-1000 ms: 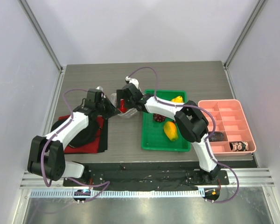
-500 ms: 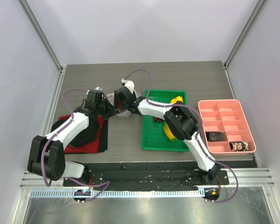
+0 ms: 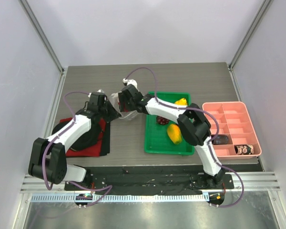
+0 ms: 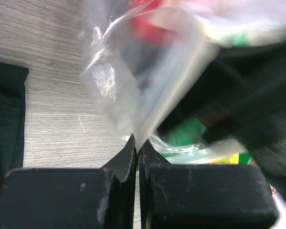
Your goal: Open the zip-top bag and remove the fake food
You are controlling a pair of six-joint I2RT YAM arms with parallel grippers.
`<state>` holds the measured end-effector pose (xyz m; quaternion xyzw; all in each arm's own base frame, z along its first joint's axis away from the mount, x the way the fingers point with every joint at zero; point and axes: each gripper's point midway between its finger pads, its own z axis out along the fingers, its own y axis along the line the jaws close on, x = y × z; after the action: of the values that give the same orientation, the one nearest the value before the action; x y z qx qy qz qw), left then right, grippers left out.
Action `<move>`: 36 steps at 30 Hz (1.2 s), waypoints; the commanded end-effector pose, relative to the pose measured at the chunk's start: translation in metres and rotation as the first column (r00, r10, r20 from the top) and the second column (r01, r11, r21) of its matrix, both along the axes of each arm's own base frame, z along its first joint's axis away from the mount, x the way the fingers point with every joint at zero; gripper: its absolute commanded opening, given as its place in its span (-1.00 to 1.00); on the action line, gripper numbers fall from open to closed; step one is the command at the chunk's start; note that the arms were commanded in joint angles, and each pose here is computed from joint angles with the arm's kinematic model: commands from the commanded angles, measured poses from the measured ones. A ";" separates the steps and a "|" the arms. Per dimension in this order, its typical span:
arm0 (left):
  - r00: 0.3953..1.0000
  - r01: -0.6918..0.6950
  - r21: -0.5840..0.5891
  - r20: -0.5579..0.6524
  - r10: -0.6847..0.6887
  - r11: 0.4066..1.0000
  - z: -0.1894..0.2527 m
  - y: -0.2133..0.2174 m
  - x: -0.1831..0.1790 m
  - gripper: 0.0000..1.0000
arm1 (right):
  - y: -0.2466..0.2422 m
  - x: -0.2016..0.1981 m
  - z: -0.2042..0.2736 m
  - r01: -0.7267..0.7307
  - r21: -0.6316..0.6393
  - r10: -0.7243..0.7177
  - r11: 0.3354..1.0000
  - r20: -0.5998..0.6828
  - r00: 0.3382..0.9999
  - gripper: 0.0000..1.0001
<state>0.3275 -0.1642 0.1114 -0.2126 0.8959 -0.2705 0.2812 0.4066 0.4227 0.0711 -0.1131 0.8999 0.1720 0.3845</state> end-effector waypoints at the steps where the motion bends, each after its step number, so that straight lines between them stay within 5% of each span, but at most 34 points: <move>1: 0.998 0.000 0.014 0.058 -0.001 1.000 0.016 -0.001 0.013 -1.00 | 0.000 -0.022 0.098 -0.092 0.144 0.090 0.985 0.021 0.996 -0.59; 8: 0.998 0.032 -0.025 0.060 -0.030 0.999 0.015 -0.009 0.008 -1.00 | 0.001 -0.038 0.132 -0.111 0.367 0.161 0.924 -0.108 0.981 -0.64; 16: 0.998 -0.009 0.017 0.070 0.008 1.000 0.012 0.000 0.014 -1.00 | 0.013 -0.102 0.130 -0.192 0.564 0.428 0.803 -0.322 0.844 -0.76; 23: 0.997 -0.050 0.068 0.064 0.046 0.996 0.003 0.007 0.027 -1.00 | 0.002 -0.134 0.150 -0.256 0.631 0.553 0.732 -0.331 0.765 -0.87; 29: 0.995 -0.061 0.046 0.077 0.057 0.997 0.003 0.004 0.034 -1.00 | -0.003 -0.138 0.173 -0.248 0.670 0.553 0.699 -0.289 0.781 -0.88; 36: 0.998 -0.017 -0.005 0.066 0.017 1.000 0.007 -0.002 0.036 -1.00 | -0.012 -0.166 0.190 -0.436 0.687 0.709 0.581 -0.164 0.686 -0.97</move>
<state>0.3404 -0.1672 0.1028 -0.2156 0.8964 -0.2642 0.2833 0.2960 0.4094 0.1905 -0.1179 0.8480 0.4980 0.1379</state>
